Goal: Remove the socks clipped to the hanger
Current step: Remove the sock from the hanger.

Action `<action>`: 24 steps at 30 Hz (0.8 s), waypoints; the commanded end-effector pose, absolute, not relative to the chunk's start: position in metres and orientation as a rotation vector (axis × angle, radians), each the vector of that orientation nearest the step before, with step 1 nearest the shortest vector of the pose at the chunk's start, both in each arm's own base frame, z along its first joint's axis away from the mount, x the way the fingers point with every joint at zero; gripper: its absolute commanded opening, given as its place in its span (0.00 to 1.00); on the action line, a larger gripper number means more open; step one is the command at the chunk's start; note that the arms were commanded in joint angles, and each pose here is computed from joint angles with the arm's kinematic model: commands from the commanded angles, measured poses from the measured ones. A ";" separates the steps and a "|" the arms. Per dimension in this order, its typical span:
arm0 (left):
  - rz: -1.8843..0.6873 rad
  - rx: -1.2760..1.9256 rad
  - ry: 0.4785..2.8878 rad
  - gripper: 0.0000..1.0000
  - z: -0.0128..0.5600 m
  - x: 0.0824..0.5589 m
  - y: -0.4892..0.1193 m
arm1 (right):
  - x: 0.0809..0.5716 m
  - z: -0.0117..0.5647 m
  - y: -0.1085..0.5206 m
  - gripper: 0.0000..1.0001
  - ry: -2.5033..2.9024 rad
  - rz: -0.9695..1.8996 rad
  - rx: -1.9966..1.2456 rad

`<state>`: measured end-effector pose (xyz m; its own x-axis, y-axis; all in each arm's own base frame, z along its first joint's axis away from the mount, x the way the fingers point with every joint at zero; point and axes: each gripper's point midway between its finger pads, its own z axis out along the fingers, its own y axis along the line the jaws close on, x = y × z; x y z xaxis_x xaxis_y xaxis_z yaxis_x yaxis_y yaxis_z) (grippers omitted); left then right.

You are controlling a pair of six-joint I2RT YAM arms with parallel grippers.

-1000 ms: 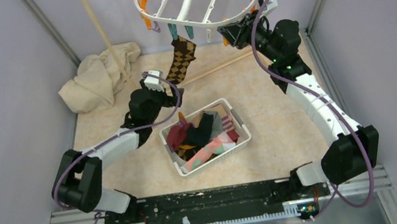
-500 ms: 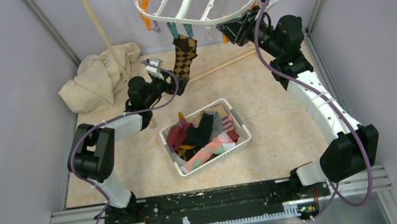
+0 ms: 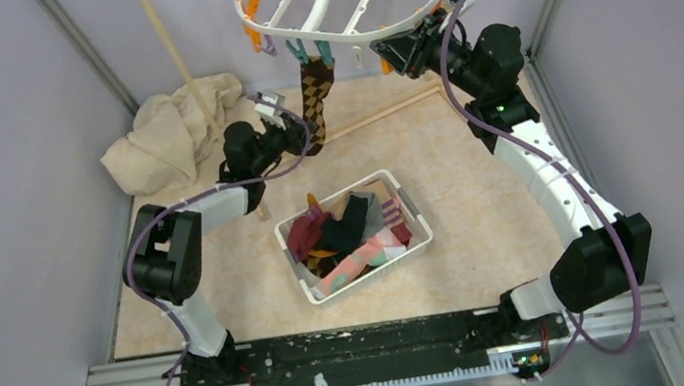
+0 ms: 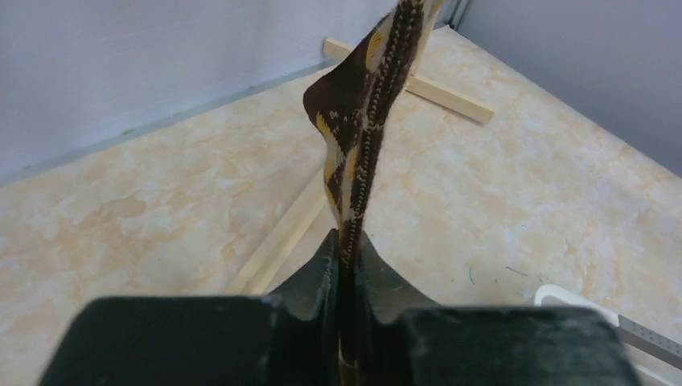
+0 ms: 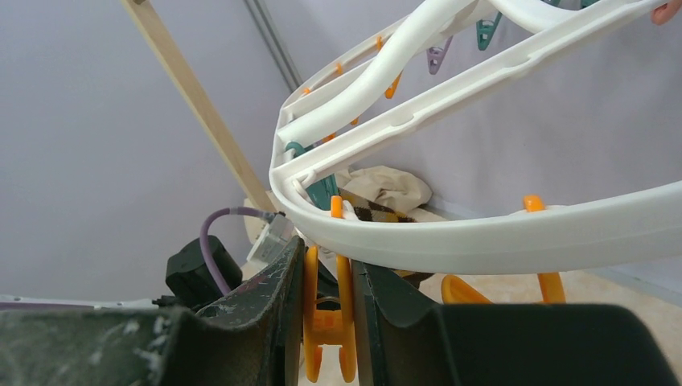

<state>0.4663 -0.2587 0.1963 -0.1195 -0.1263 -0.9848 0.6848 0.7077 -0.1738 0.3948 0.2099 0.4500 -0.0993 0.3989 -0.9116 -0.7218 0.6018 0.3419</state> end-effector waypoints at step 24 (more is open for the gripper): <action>-0.605 0.502 1.678 0.00 0.273 0.382 -0.257 | 0.400 0.439 0.176 0.79 1.498 0.815 -0.115</action>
<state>0.3939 -0.2573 0.2564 -0.1878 -0.0296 -0.9818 0.6501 0.7455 -0.1469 0.4146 0.1984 0.4123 -0.2166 0.4107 -0.8857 -0.5851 0.6716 0.4545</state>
